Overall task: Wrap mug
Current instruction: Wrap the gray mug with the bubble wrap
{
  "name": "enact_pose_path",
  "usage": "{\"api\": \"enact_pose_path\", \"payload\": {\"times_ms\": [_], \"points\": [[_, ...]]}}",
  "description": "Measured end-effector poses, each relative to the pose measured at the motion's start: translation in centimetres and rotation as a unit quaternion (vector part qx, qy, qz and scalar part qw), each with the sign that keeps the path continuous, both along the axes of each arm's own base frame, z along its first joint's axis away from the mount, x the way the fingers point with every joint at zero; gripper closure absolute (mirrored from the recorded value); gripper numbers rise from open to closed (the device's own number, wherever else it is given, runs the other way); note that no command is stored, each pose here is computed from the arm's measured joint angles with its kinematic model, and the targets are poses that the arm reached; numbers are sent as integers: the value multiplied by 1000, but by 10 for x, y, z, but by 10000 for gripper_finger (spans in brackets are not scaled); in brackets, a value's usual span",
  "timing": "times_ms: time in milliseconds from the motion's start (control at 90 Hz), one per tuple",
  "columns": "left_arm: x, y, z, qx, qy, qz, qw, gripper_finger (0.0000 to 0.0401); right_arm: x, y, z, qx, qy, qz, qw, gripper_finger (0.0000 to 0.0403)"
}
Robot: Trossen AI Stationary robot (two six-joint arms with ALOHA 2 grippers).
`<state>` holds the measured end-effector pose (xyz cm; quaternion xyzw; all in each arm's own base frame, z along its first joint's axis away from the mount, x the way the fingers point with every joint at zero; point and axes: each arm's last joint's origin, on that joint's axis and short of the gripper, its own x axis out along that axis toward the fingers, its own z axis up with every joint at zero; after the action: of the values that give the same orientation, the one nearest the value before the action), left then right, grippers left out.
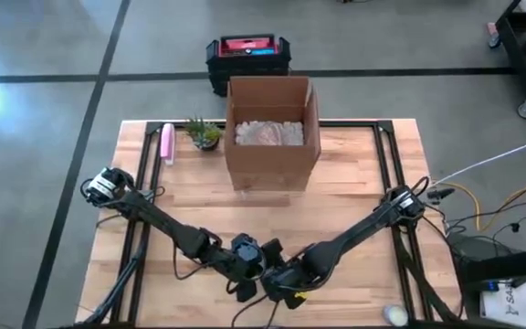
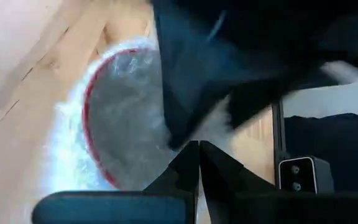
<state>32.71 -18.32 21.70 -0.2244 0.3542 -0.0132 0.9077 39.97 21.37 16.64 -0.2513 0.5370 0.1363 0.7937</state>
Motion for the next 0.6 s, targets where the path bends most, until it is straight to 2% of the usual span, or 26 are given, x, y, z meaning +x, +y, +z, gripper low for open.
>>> {"api": "enact_pose_path", "payload": {"times_ms": [78,133,322,600], "points": [[-5,-2,8,-11,-7,-8,1000,401,-4,-4,-12,-18,37,12,999,349],[-11,-4,18,-13,-11,-17,1000,401,-5,-5,-5,-20,38,19,999,383],[-45,7,56,3,-6,-33,999,401,-15,-11,7,-40,88,23,995,397],[-97,42,106,49,-35,12,998,401,-29,-28,103,-4,-14,51,999,402]]}}
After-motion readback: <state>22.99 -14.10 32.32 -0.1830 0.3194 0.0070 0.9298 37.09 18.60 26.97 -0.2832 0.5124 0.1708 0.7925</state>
